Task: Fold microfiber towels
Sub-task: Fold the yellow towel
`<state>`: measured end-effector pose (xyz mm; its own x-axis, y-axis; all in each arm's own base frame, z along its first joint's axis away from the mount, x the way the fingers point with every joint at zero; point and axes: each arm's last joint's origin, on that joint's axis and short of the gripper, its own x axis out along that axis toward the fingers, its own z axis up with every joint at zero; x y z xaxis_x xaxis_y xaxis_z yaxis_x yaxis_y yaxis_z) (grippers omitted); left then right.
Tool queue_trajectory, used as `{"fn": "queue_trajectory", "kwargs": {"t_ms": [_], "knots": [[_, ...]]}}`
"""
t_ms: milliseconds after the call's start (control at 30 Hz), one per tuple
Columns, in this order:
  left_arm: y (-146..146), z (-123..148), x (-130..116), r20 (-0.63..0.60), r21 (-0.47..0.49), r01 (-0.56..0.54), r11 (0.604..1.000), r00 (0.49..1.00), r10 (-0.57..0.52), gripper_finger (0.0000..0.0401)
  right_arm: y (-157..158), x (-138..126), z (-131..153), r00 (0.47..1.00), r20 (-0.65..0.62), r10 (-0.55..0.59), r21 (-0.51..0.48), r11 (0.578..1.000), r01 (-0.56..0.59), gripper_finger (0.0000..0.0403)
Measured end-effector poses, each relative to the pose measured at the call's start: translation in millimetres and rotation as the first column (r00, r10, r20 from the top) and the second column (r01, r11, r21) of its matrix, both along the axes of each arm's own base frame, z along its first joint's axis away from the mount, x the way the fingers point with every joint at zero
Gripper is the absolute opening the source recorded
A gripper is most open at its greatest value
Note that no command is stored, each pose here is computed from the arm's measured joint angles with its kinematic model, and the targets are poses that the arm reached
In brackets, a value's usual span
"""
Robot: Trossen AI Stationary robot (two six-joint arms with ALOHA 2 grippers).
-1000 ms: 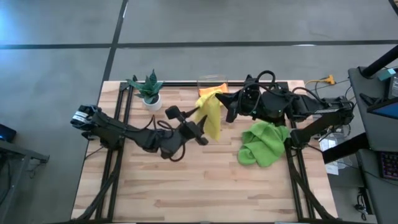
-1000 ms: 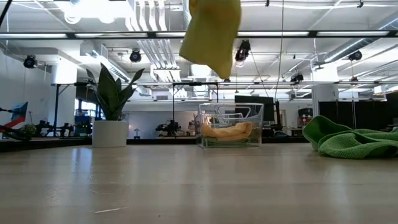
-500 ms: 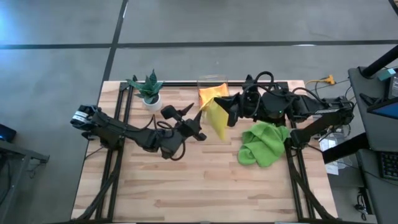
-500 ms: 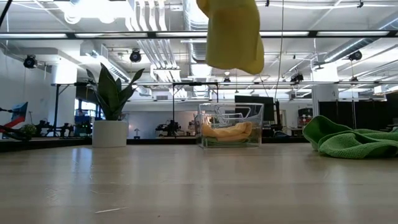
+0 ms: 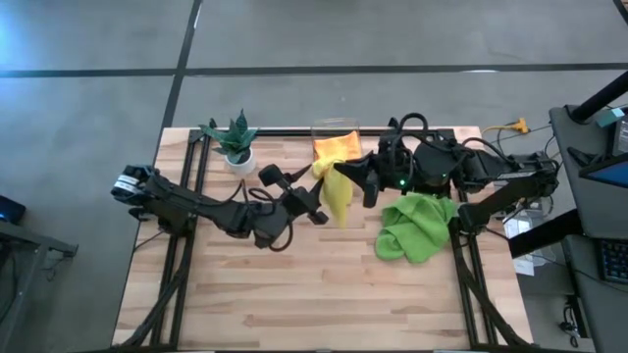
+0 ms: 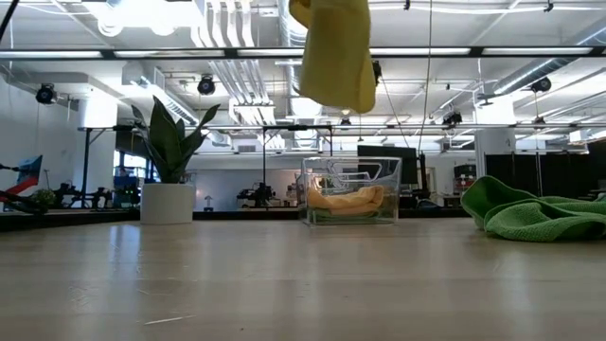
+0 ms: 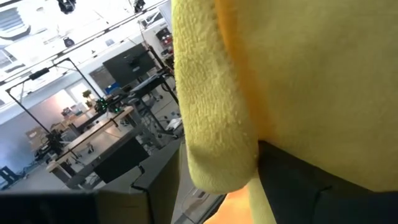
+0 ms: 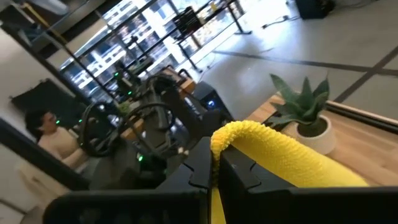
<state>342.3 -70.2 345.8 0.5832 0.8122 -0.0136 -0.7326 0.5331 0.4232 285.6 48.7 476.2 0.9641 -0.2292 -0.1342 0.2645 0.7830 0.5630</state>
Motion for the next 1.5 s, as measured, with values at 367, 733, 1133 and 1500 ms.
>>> {"fn": "queue_trajectory", "kwargs": {"t_ms": [367, 733, 1133, 1500], "knots": [[7, 12, -12, 0.011, -0.001, -0.048, 0.999, 0.999, 0.048, 0.0159, 4, -2, 2, 0.995, 0.000, 0.098, -0.007, 0.995, -0.098, 0.0009], [16, 32, -41, -0.009, 0.005, -0.055, 0.998, 0.998, 0.055, 0.0008, 7, -11, 1, 0.973, -0.047, 0.226, -0.012, 0.974, -0.227, 0.0009], [11, 62, -91, 0.047, -0.071, 0.239, 0.968, 0.971, -0.236, 0.0001, 3, -26, -7, 0.950, -0.212, 0.229, -0.100, 0.962, -0.254, 0.0009], [8, 59, -107, 0.229, -0.361, 0.508, 0.782, 0.861, -0.454, 0.0000, -10, -24, -17, 0.946, -0.317, 0.062, -0.225, 0.964, -0.139, 0.0009]]}}
